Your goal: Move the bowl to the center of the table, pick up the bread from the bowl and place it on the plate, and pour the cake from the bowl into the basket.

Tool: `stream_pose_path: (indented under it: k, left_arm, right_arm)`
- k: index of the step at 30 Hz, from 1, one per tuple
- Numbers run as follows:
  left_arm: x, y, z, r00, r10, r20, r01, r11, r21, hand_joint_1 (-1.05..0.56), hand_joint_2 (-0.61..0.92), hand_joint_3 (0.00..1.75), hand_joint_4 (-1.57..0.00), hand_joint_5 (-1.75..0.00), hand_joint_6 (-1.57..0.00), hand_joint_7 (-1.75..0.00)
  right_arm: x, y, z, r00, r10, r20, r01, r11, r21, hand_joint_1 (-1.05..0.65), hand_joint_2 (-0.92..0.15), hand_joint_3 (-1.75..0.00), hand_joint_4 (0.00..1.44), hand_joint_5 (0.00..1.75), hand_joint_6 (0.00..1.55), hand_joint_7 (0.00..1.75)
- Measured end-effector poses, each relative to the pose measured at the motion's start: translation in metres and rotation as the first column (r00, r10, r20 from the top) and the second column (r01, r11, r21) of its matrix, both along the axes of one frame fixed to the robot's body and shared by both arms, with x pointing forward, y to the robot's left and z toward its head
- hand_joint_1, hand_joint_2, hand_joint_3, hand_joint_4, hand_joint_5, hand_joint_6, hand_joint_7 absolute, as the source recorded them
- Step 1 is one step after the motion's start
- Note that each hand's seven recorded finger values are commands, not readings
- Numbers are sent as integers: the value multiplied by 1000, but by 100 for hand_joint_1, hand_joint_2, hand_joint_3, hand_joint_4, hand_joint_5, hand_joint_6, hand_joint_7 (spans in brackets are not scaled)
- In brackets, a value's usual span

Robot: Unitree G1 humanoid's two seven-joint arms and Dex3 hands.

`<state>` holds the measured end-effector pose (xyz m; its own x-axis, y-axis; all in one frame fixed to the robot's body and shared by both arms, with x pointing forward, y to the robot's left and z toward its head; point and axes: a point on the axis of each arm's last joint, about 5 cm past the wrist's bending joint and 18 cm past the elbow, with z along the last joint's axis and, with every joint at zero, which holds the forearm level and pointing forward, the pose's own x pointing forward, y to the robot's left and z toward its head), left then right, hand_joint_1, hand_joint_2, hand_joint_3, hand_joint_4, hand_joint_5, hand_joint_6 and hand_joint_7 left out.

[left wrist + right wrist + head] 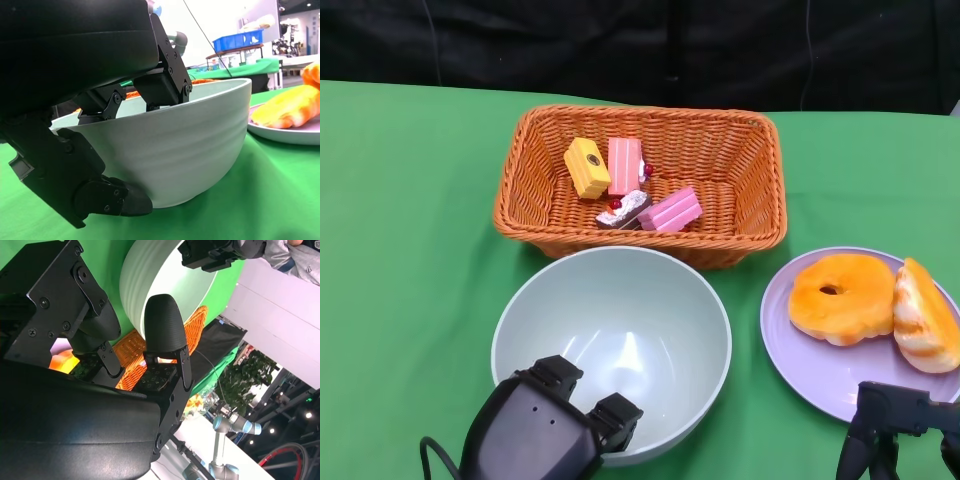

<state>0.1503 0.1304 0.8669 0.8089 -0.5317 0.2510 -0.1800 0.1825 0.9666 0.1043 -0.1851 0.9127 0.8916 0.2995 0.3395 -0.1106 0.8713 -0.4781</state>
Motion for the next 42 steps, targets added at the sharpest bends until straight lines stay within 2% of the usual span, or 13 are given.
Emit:
stream_pose_path:
  k: [6,9,12,14,16,19,22,27,33,36,38,40,42]
  left_arm:
    - [6,-1,-9,1000,13,-19,-13,1000,20,-30,69,38,-93,-175,-89,-113]
    - [8,0,-11,998,-22,-51,22,1000,3,-29,74,34,-84,-175,-85,-111]
    - [9,3,-10,993,-53,-109,52,999,-7,-32,83,23,-79,-163,-80,-102]
    - [7,2,-4,982,-58,-179,60,998,7,-43,90,22,-62,-89,-69,-44]
    - [4,-1,6,958,-58,-279,65,998,16,-51,92,21,-51,-60,-60,-19]
    - [-3,-4,20,922,-53,-384,71,997,32,-65,92,23,-31,-41,-42,-4]
    - [-6,-5,36,897,-24,-442,60,996,69,-78,92,26,-15,-31,-26,0]
    - [-11,-6,51,888,-17,-460,65,994,87,-88,92,29,-8,-29,-20,0]
    - [-17,-1,69,910,-39,-412,56,998,29,-89,92,32,-8,-32,-23,-2]
    - [-18,1,72,916,-34,-401,46,999,20,-89,92,32,-8,-33,-23,-2]
    - [-21,6,70,920,-56,-388,19,995,-98,-69,92,28,-29,-45,-42,-10]
    - [-24,10,67,943,-80,-324,-15,960,-279,-59,92,26,-39,-53,-52,-12]
    - [-26,11,63,960,-95,-264,-27,905,-425,-44,92,25,-40,-86,-63,-16]
  right_arm:
    - [0,0,-2,1000,0,-4,0,1000,1,23,-20,-175,94,175,82,154]
    - [0,0,-2,1000,0,-3,0,1000,0,23,-20,-175,94,175,82,153]
    - [0,0,-2,1000,0,-4,0,1000,-9,23,-20,-175,93,175,81,153]
    - [0,0,-2,1000,0,-4,0,1000,-11,23,-20,-175,93,175,81,153]
    - [0,0,-2,1000,0,-4,0,1000,-12,22,-19,-175,92,175,81,153]
    - [0,-1,-2,1000,-2,-4,1,1000,-14,22,-19,-175,92,175,81,153]
    - [1,-1,-2,1000,-1,-2,1,1000,-16,22,-18,-175,91,175,81,153]
    - [2,-1,-2,1000,0,-4,0,1000,-17,20,-18,-175,93,175,81,153]
    - [3,-1,-5,1000,18,15,-18,1000,-11,19,-17,-175,92,175,82,153]
    - [4,-1,-5,999,24,24,-24,1000,-10,19,-16,-175,91,175,82,152]
    - [6,1,-5,999,37,28,-37,999,12,18,-18,-175,89,175,82,151]
    - [8,2,-5,998,55,26,-56,998,42,19,-19,-175,88,175,81,150]
    - [11,5,-5,996,82,20,-83,994,68,21,-20,-175,87,175,80,148]
